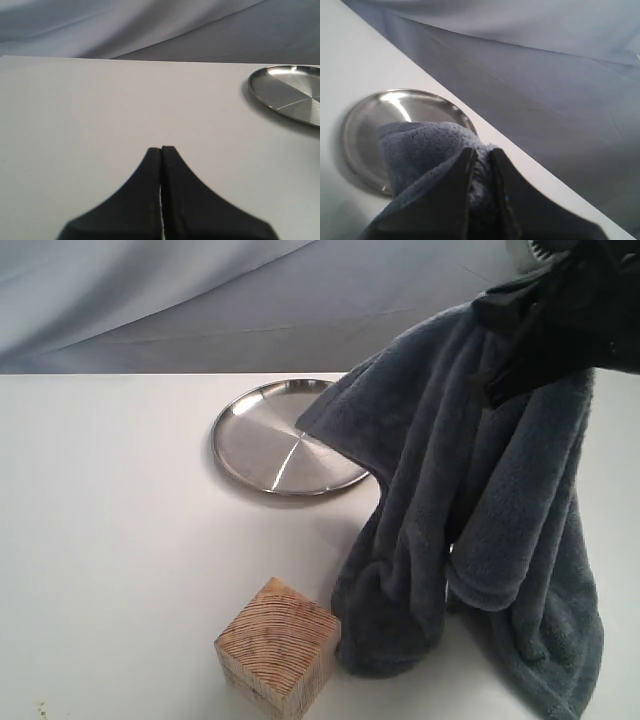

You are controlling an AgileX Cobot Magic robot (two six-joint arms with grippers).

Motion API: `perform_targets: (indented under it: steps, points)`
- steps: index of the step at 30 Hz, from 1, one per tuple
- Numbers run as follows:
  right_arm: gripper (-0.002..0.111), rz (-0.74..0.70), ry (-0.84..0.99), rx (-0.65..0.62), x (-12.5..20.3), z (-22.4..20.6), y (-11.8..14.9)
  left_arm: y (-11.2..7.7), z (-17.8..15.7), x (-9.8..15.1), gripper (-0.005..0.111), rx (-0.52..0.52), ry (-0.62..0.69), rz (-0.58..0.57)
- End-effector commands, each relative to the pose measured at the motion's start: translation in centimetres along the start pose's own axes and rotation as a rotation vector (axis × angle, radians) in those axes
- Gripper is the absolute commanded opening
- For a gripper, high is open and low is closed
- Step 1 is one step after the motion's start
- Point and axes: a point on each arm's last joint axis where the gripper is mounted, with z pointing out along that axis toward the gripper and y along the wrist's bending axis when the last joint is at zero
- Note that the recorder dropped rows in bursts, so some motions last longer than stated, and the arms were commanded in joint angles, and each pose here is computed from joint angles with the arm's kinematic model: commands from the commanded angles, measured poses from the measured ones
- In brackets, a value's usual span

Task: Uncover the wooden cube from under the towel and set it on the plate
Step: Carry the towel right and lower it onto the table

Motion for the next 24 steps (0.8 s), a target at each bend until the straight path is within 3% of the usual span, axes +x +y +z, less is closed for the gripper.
perform_targets:
  steps: [1,14,18,24]
  points:
    - [0.0,0.111,0.01,0.082,0.7,-0.4,-2.2,0.0,0.0,0.0,0.0,0.004,-0.013,0.004]
    - [0.0,0.139,0.13,0.009,1.8,-0.4,-1.6,0.0,0.0,0.0,0.0,0.004,-0.013,0.004]
    - [0.0,0.204,0.165,-0.035,2.1,-0.4,-1.1,0.0,0.0,0.0,0.0,0.004,-0.013,0.004]
    - [0.0,0.191,0.234,-0.122,2.3,-0.5,0.3,0.0,0.0,0.0,0.0,0.004,-0.013,0.004]
